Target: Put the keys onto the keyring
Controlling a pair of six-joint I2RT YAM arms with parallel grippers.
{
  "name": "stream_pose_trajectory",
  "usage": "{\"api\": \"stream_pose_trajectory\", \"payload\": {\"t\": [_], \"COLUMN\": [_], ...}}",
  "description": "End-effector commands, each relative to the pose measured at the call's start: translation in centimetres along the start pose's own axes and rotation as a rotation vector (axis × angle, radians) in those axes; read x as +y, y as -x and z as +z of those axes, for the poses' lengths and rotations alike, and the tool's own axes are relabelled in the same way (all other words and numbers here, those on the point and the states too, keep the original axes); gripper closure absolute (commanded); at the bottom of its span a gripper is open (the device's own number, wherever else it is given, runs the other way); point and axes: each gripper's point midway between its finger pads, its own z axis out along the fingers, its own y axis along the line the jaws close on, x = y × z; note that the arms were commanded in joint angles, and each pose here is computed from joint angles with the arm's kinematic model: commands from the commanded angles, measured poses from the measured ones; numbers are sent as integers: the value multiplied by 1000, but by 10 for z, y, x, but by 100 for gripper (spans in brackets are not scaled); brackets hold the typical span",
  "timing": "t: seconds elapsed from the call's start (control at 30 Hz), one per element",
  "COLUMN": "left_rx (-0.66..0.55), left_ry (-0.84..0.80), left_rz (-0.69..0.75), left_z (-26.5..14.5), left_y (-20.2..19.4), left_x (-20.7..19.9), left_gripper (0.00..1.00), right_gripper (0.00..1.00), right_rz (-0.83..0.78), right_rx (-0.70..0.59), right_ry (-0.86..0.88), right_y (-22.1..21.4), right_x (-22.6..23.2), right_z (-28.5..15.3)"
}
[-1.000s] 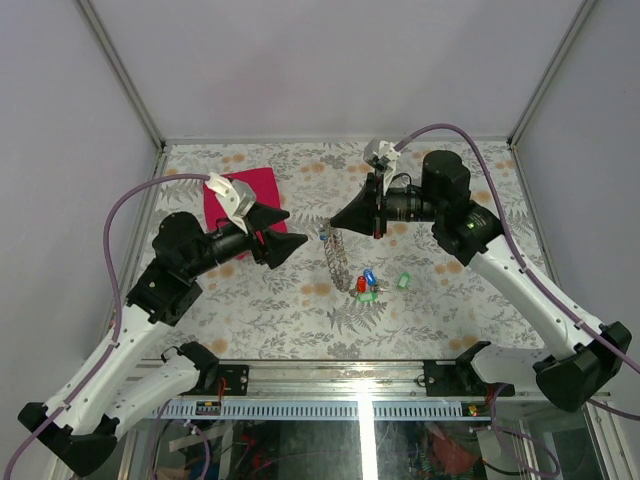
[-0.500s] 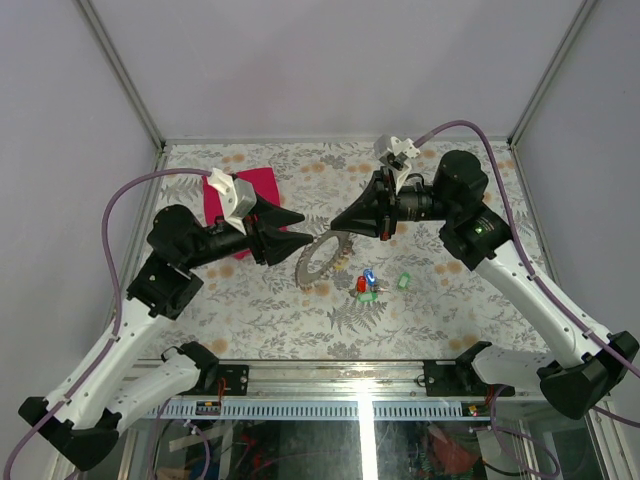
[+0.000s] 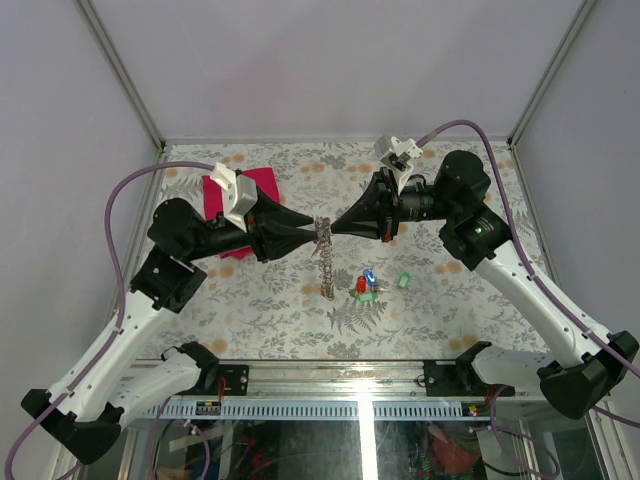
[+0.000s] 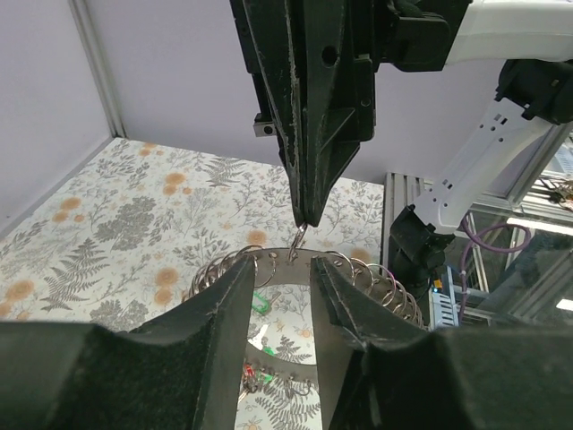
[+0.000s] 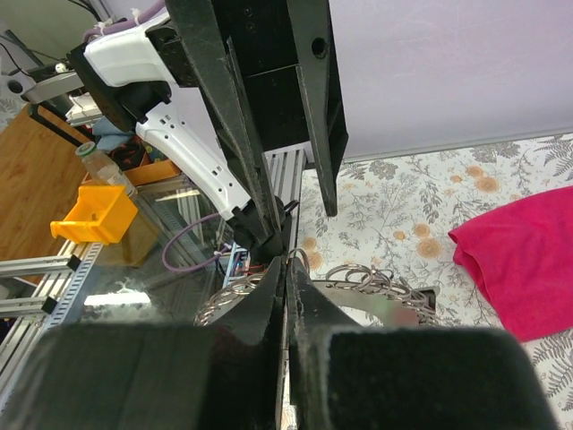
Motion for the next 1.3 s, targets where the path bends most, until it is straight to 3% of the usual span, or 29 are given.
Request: {"api": "stream_pose_trajectory", "payload": {"t": [0.0,0.8,0.9,1.0,1.27], "left_rx": [-62,-40,-40,-39,-14], "left_ry": [-67,-170,-180,-182,-152], "left_rz": [46,21,21,20,9], "left_z": [3,22,24,25,22], "left_y": [25,19,20,19,13], "left_x": [-10,-21,-23,-24,-21], "left_gripper": [69,80,86,99,100], "right_gripper": [100,100,100,100,99], "right_rz": [-98,-82,-80,-81,-107], "right_rx": [-54,-62,-61,-62,-70], "right_ry": [44,65,62,61,35], "right_y": [24,24,23,22,26], "right_x": [19,19,18,17,20], "right_z": [-5,-2,-2,-2,-5]}}
